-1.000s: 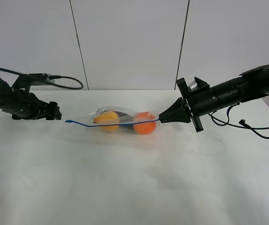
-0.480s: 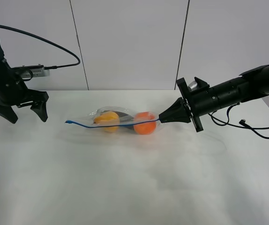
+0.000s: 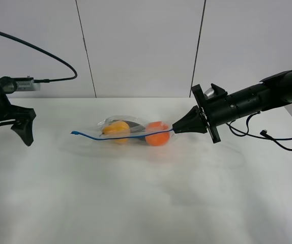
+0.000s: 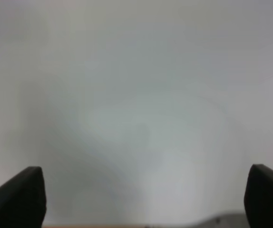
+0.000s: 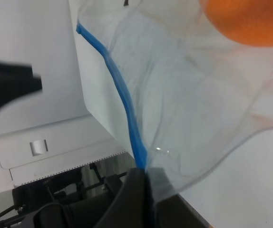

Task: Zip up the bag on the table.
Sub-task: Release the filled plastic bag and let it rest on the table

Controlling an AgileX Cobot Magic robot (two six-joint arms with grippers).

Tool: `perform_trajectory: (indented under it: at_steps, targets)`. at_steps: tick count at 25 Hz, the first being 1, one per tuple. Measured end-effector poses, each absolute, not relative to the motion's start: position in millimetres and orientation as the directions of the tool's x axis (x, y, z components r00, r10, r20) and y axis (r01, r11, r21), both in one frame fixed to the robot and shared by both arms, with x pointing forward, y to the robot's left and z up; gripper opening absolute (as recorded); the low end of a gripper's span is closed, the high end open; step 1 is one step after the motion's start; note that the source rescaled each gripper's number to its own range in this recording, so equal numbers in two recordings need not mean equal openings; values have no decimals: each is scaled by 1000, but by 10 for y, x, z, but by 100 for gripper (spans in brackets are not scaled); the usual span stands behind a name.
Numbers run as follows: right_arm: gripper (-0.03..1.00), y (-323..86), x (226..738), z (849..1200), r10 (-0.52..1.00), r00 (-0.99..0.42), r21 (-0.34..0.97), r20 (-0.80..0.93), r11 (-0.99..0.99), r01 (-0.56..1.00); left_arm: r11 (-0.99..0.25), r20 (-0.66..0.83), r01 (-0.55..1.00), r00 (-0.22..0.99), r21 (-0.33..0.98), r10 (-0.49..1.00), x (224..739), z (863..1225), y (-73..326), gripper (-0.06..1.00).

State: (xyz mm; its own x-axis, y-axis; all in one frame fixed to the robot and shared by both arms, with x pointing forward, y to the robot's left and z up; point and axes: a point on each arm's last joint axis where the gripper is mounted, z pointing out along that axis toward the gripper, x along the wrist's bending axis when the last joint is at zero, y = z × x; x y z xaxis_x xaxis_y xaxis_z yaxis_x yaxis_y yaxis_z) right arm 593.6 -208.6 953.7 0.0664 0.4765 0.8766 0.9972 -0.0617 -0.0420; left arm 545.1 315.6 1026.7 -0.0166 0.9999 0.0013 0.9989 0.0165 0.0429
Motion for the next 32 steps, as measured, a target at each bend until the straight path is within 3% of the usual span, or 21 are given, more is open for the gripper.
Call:
perform_trajectory:
  at_steps: [6,17,24,32]
  targets:
    - [0,-2086,5936,9537,477,66,-41,877,-61,997,30,-29,998,-28,52,999,4592,10329,3089,96]
    - [0,-2086,5936,9537,477,66,-41,877,-61,997,43,-50,894,-23,447,998,3360,10468,3009,96]
    - [0,-2086,5936,9537,477,62,-38,877,-60,997,39,-43,773,-15,633,999,2928,10414,2991,96]
    - [0,-2086,5936,9537,477,55,-32,877,-56,998,35,-39,694,-10,719,999,2771,10468,2984,96]
